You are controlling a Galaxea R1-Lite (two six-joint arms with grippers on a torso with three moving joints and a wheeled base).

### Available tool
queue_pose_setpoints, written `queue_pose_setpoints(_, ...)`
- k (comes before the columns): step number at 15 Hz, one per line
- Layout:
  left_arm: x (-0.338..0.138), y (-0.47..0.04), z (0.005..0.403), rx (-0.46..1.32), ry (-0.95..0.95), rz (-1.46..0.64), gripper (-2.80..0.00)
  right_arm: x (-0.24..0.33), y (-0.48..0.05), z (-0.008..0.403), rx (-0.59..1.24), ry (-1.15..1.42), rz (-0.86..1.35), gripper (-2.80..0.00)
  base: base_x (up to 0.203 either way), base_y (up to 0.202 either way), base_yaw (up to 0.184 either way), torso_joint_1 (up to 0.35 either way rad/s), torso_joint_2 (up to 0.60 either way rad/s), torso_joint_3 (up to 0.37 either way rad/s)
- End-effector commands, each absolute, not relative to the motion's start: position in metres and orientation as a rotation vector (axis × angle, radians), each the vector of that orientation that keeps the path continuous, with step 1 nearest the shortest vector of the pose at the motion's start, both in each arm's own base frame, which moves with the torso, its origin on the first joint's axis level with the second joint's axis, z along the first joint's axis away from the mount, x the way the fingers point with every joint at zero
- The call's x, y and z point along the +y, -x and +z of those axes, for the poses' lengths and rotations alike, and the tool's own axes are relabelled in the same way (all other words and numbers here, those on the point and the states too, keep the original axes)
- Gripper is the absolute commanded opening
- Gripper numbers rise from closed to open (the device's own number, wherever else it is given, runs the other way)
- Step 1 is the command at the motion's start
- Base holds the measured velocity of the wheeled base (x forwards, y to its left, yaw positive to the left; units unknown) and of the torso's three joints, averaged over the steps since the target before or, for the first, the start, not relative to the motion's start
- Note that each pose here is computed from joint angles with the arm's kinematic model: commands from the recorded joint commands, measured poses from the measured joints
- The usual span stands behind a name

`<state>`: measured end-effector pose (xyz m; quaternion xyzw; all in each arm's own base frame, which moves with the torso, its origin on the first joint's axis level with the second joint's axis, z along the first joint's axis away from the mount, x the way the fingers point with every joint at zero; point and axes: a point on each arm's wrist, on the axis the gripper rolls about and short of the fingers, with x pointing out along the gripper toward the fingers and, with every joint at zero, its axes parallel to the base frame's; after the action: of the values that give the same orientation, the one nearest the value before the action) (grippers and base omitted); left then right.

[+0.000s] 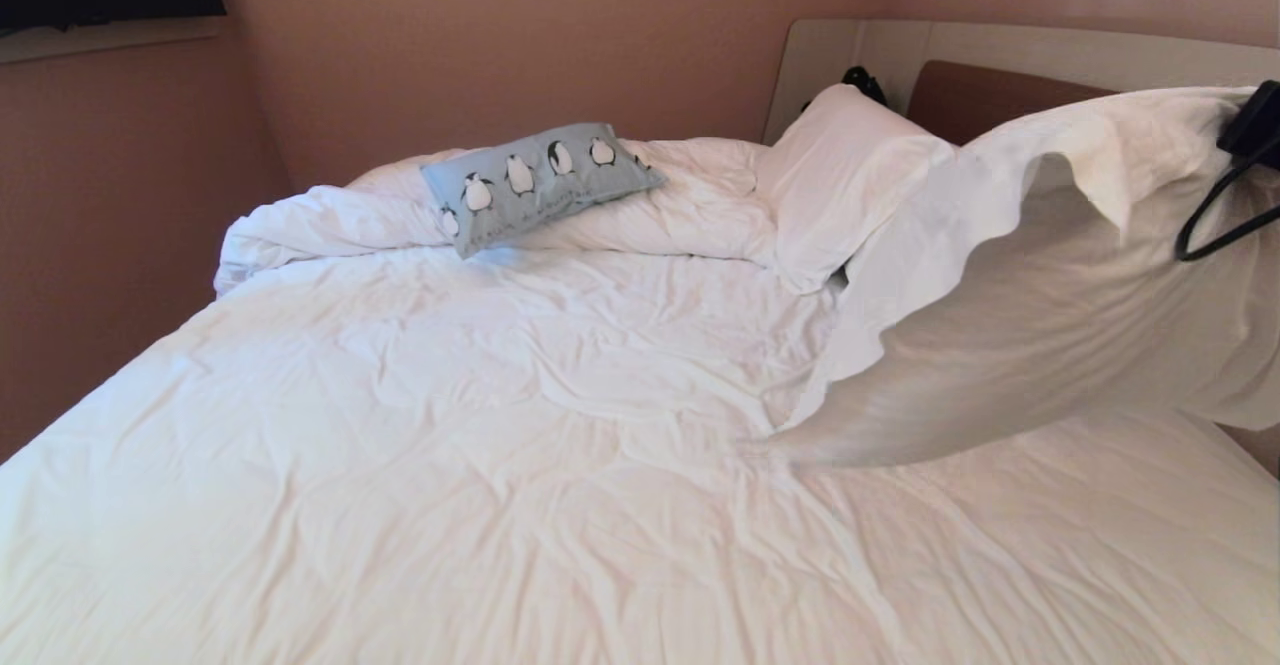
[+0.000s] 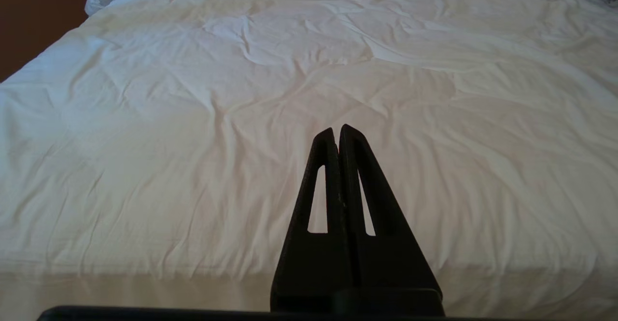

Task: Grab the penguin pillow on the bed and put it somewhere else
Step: Move to the head of the bed

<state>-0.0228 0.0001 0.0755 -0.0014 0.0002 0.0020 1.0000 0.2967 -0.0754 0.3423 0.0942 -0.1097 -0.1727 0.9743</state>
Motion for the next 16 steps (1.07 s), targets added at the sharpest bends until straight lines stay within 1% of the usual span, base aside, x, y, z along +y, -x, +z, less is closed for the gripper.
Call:
queue_pose_setpoints(1, 0.000, 0.023, 0.075, 0.000, 0.003, 0.005, -2.80, -0.081, -0.294, 0.348, -0.293, -0.186, -0.661, -2.80, 0.000, 0.000, 0.000, 0.000, 0.00, 0.000)
queue_pose_setpoints(8, 0.000, 0.023, 0.075, 0.000, 0.003, 0.005, -2.80, -0.087, -0.303, 0.345, -0.314, -0.178, -0.783, -2.80, 0.000, 0.000, 0.000, 0.000, 0.00, 0.000)
queue_pose_setpoints(12, 0.000, 0.023, 0.075, 0.000, 0.003, 0.005, -2.80, -0.093, -0.316, 0.340, -0.377, -0.102, -0.935, -2.80, 0.000, 0.000, 0.000, 0.000, 0.00, 0.000)
queue_pose_setpoints(14, 0.000, 0.023, 0.075, 0.000, 0.003, 0.005, -2.80, -0.097, -0.323, 0.339, -0.448, -0.054, -1.005, -2.80, 0.000, 0.000, 0.000, 0.000, 0.00, 0.000)
queue_pose_setpoints(16, 0.000, 0.023, 0.075, 0.000, 0.003, 0.005, -2.80, -0.101, -0.333, 0.334, -0.478, 0.004, -1.074, -2.80, 0.000, 0.000, 0.000, 0.000, 0.00, 0.000)
